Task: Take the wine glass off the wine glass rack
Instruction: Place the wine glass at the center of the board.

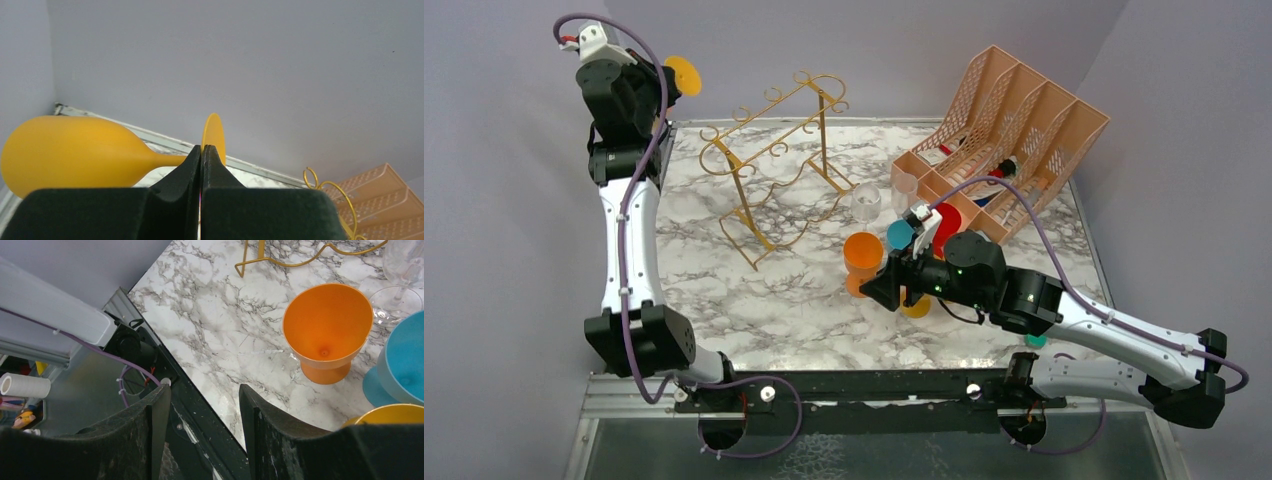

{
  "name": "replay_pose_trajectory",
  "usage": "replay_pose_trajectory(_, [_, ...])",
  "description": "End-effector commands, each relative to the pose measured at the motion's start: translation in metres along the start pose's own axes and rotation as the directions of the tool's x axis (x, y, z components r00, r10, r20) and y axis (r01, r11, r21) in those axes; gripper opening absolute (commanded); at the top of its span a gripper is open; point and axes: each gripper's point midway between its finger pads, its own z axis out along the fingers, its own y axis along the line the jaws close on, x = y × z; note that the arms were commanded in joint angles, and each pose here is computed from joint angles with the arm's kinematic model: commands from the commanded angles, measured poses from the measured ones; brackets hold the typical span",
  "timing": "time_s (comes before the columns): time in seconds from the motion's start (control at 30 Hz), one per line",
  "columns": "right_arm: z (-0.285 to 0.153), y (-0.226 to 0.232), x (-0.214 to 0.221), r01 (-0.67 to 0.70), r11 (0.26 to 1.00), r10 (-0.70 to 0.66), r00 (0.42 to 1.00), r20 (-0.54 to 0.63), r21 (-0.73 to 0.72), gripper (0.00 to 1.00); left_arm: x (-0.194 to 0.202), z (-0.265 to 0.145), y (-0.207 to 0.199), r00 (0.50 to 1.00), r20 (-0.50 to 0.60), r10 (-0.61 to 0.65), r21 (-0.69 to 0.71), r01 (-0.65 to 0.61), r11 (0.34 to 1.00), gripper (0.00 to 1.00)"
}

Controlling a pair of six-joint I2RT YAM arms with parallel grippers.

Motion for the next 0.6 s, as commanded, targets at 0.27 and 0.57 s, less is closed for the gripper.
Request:
replay_pose_trajectory(0.27, [-0.006, 0.005, -0.023, -0.006, 1.000, 0.006, 0.997, 0.079, 0.000, 0.57, 0.010, -0.106, 0.044, 0.981, -0.021, 0.194, -0.246, -0.193, 0.950, 0.00])
replay_pose_trajectory(0.57, [-0.002, 0.011, -0.029, -0.032, 0.999, 0.036, 0.992, 0.120, -0.033, 0.57, 0.060, -0.189, 0.065, 0.985, -0.076, 0.152, -0.332, -0.169, 0.928, 0.00])
